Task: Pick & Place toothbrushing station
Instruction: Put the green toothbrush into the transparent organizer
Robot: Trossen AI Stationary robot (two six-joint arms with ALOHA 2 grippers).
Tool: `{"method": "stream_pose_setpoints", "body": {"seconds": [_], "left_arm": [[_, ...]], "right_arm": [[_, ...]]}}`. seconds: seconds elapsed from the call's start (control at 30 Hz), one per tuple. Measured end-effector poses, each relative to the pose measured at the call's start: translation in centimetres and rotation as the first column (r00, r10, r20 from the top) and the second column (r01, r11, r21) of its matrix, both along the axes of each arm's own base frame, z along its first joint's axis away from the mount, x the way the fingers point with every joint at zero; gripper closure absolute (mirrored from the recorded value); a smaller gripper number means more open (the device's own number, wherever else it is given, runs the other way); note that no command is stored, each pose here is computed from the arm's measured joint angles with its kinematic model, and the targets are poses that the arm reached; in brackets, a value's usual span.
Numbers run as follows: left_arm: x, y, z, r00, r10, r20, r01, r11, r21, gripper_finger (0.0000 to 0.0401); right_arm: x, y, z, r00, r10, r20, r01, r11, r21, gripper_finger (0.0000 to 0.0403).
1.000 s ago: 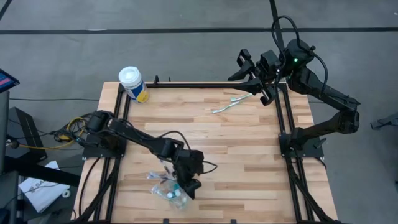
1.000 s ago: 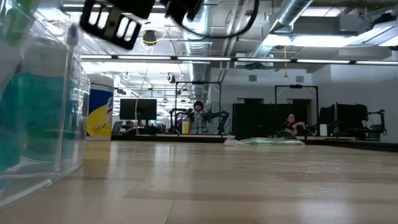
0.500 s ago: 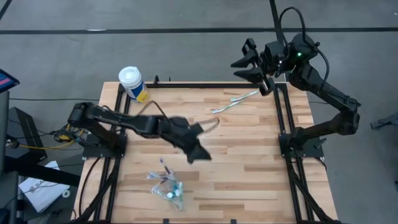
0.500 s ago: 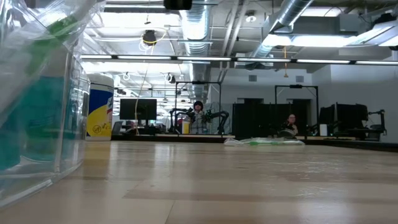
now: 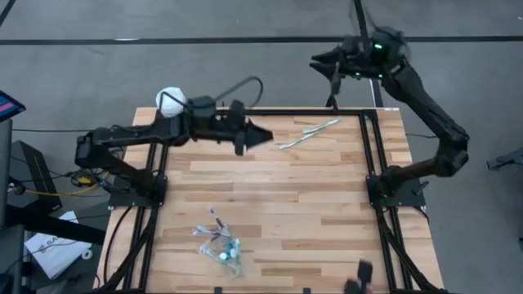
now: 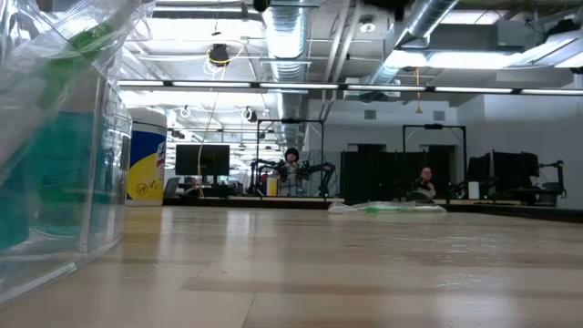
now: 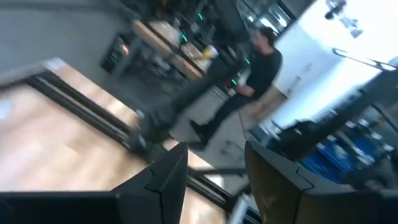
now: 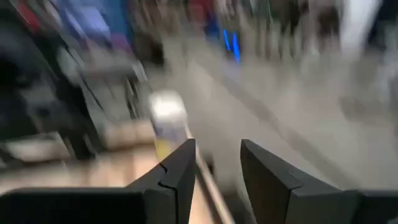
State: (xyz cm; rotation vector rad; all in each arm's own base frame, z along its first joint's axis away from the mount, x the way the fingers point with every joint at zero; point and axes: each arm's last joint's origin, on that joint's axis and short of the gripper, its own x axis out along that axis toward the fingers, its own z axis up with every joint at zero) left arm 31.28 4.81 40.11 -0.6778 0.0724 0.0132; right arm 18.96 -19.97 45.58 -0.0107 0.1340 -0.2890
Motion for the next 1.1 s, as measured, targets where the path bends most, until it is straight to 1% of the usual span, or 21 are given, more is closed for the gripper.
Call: {"method": "stream_pose_setpoints", "body": {"seconds": [0.07,0.1,0.17,0.23,0.33,0.47,0.5,0.53,0.63,0.67,0.7,0.77,0.8,0.83,0.93,1.03,1.1], "left_arm": [[-0.6,1.1,0.5,0.999,0.035,0.023,-0.036,0.998,0.042,0.0247],[-1.0,1.7,0.7,0.998,0.054,0.030,-0.056,0.996,0.064,0.0247],[-1.6,2.8,1.0,0.995,0.088,0.040,-0.091,0.991,0.096,0.0247],[-2.3,4.0,1.4,0.993,0.106,0.052,-0.112,0.987,0.117,0.0247],[-3.5,5.8,1.7,0.993,0.098,0.063,-0.106,0.984,0.146,0.0247],[-5.0,8.3,2.0,0.994,0.083,0.069,-0.093,0.981,0.172,0.0247],[-5.3,8.8,2.0,0.994,0.079,0.072,-0.090,0.981,0.174,0.0247],[-5.6,9.3,2.0,0.995,0.072,0.072,-0.084,0.981,0.174,0.0247],[-6.5,10.7,1.9,0.995,0.069,0.067,-0.080,0.982,0.173,0.0247],[-6.7,11.1,1.9,0.995,0.073,0.066,-0.083,0.981,0.175,0.0247],[-6.9,11.5,1.8,0.995,0.078,0.062,-0.088,0.980,0.176,0.0247],[-7.2,12.2,1.6,0.996,0.077,0.052,-0.085,0.979,0.186,0.0247],[-7.3,12.4,1.5,0.996,0.074,0.050,-0.083,0.978,0.191,0.0247],[-7.4,12.6,1.5,0.996,0.073,0.049,-0.081,0.978,0.191,0.0247],[-7.8,13.1,1.4,0.996,0.073,0.047,-0.081,0.978,0.191,0.0247],[-7.9,13.2,1.4,0.996,0.077,0.048,-0.085,0.977,0.195,0.0247],[-7.8,13.3,0.8,0.997,0.076,0.034,-0.081,0.976,0.203,0.0247]], "right_arm": [[0.0,-2.1,-2.6,0.988,-0.054,-0.148,0.064,0.996,0.068,0.0285],[0.1,-3.1,-4.0,0.975,-0.059,-0.214,0.082,0.992,0.100,0.0285],[0.5,-4.7,-6.7,0.942,-0.042,-0.333,0.100,0.982,0.160,0.0285],[1.2,-6.2,-9.2,0.903,-0.018,-0.428,0.113,0.974,0.198,0.0285],[2.5,-8.2,-12.6,0.852,0.004,-0.524,0.139,0.962,0.234,0.0285],[3.7,-10.0,-16.6,0.799,0.057,-0.598,0.173,0.931,0.320,0.0285],[3.9,-10.4,-17.4,0.772,0.065,-0.632,0.199,0.920,0.338,0.0285],[4.0,-10.7,-18.0,0.735,0.070,-0.675,0.230,0.910,0.345,0.0285],[4.1,-11.2,-19.7,0.593,0.136,-0.794,0.285,0.886,0.365,0.0285],[4.1,-11.4,-20.1,0.555,0.159,-0.816,0.298,0.878,0.374,0.0285],[4.1,-11.5,-20.6,0.535,0.179,-0.826,0.311,0.867,0.390,0.0285],[4.0,-11.6,-21.0,0.528,0.184,-0.829,0.342,0.848,0.406,0.0285],[4.0,-11.7,-20.9,0.524,0.179,-0.833,0.348,0.847,0.402,0.0285],[3.9,-11.7,-20.8,0.517,0.173,-0.838,0.352,0.850,0.393,0.0285],[3.6,-11.6,-21.0,0.473,0.179,-0.862,0.353,0.858,0.372,0.0285],[3.8,-11.6,-20.9,0.474,0.175,-0.863,0.340,0.868,0.363,0.0285],[4.0,-11.4,-21.1,0.465,0.177,-0.867,0.338,0.870,0.359,0.0285]]}}
